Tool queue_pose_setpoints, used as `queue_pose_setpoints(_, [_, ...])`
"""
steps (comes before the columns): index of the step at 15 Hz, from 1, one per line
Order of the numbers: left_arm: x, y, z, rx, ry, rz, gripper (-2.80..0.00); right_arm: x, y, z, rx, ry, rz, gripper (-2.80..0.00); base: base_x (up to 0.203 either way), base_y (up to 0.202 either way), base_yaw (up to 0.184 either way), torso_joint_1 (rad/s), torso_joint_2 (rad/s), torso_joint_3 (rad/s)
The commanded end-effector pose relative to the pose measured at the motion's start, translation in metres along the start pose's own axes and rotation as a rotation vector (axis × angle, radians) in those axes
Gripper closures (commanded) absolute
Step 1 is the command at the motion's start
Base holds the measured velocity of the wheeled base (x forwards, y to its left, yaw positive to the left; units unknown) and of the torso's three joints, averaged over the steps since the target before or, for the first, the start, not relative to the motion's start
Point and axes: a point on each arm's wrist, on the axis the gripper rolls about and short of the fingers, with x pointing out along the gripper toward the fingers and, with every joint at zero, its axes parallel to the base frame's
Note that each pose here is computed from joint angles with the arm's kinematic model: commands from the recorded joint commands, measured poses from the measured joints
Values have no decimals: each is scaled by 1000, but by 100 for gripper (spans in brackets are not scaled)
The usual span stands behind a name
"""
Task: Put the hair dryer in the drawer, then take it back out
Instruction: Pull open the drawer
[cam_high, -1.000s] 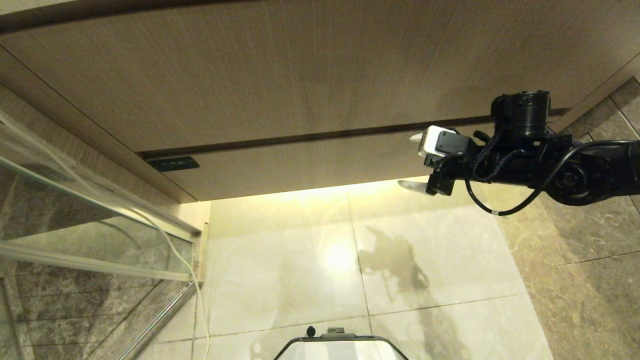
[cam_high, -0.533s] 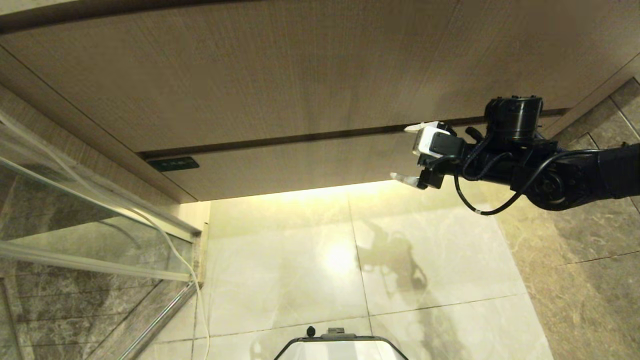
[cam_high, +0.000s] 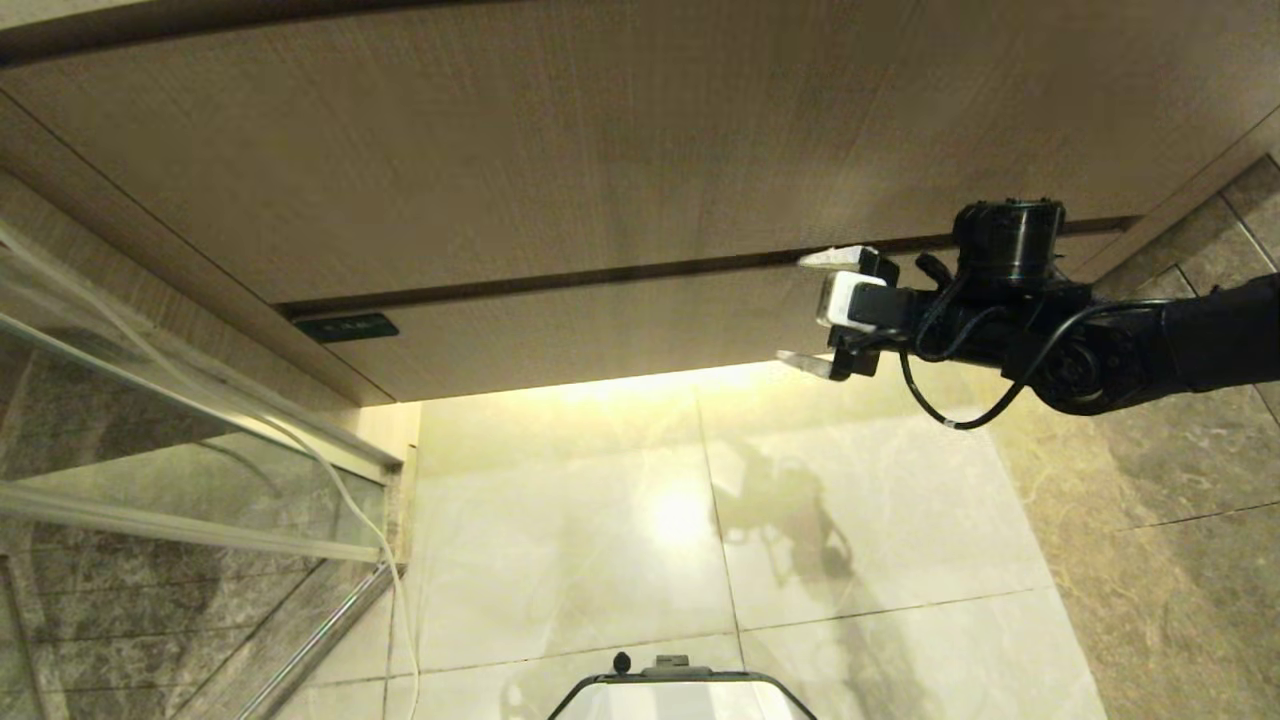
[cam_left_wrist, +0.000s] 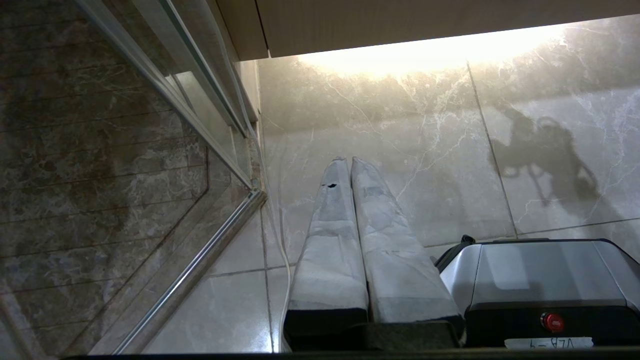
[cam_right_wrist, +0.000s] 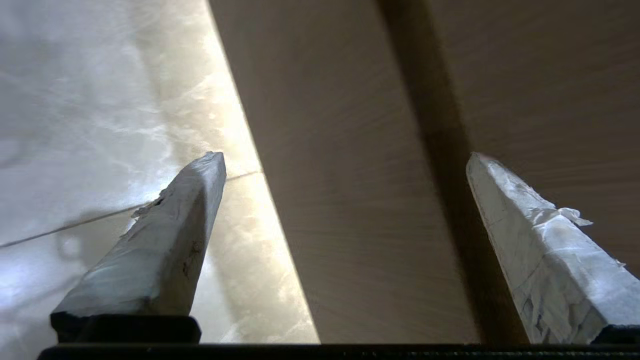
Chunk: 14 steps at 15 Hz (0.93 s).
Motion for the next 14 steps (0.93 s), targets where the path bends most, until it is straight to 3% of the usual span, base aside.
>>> queue_pose_setpoints(1, [0,0,0,0,1,0,0,2,1,-1,-12,0,23,-280,0,0,0,0,0,0])
queue_pose_setpoints(4, [0,0,0,0,0,0,0,2,2,-2,5,21,69,-280,0,0,0,0,0,0])
queue_pose_setpoints(8, [0,0,0,0,1,0,0,11,-6,-4,-49,25,57,-280,0,0,0,0,0,0])
queue_pose_setpoints(14, [0,0,0,0,0,0,0,24,-1,-13,-42,70,81,-280,0,0,0,0,0,0])
